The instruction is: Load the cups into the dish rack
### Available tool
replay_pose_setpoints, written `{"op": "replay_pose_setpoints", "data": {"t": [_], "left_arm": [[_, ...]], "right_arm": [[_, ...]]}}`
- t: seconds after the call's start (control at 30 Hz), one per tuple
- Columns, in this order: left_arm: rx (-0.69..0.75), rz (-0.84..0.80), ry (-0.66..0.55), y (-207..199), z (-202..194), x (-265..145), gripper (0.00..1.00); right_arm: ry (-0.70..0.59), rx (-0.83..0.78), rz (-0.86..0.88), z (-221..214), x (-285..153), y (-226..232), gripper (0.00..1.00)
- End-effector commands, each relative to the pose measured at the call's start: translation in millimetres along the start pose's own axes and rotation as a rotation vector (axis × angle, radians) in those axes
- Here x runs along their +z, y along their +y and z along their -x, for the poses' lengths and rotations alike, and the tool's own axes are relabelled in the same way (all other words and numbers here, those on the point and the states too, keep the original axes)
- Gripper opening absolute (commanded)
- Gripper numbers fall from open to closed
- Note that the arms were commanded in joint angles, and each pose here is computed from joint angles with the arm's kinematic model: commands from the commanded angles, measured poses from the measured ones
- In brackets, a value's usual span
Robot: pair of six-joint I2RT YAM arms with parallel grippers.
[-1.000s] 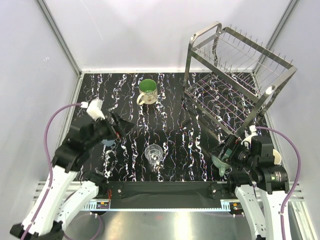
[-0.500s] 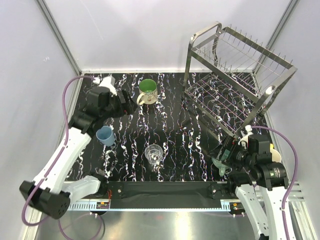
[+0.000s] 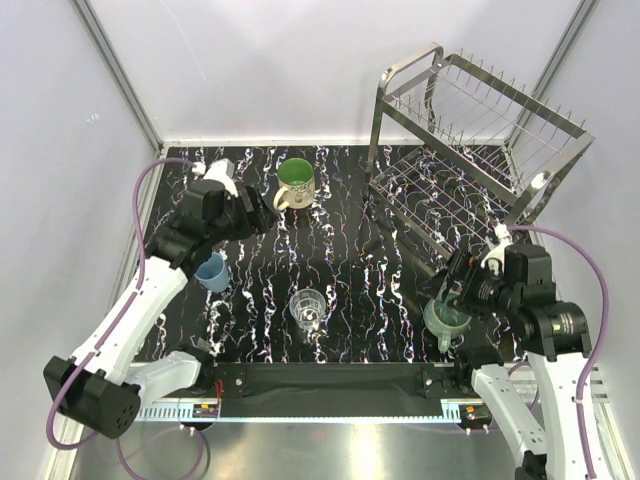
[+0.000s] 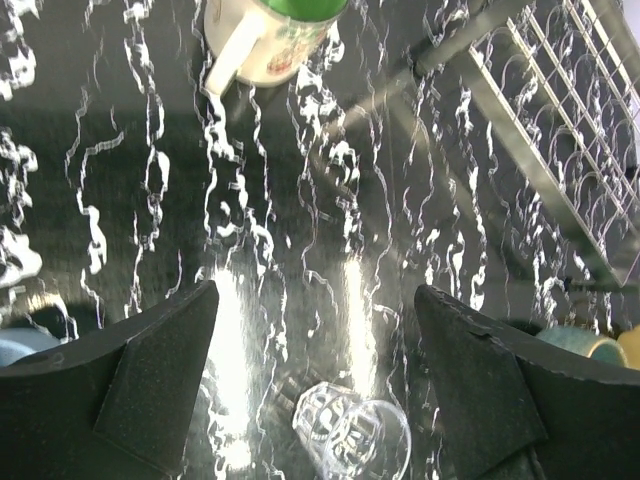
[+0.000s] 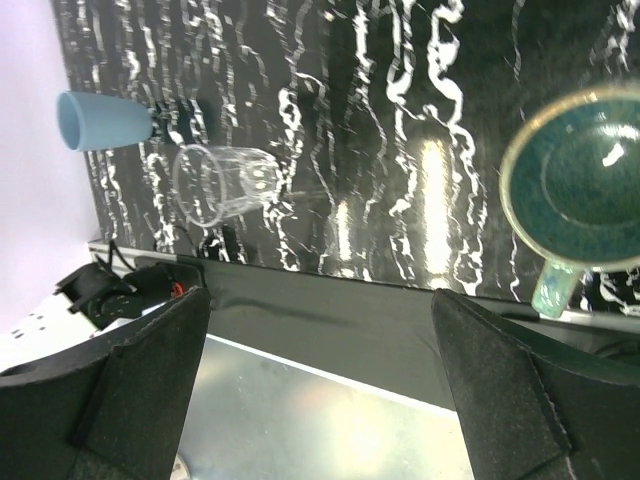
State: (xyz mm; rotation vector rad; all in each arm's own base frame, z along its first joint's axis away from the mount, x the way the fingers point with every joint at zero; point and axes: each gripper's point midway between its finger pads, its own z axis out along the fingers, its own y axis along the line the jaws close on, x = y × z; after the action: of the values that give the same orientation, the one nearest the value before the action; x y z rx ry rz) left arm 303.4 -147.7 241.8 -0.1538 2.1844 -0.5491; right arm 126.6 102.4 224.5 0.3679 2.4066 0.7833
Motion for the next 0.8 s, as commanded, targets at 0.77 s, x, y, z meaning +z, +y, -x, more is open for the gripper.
{"op": "replay_pose_setpoints", "data": {"t": [0.77], "left_arm": [[-0.07,-0.111,-0.069,-2,-22,-28,0.86]], "right_arm": [[0.11,-0.395,0.288,44,32,188,1.0]]}}
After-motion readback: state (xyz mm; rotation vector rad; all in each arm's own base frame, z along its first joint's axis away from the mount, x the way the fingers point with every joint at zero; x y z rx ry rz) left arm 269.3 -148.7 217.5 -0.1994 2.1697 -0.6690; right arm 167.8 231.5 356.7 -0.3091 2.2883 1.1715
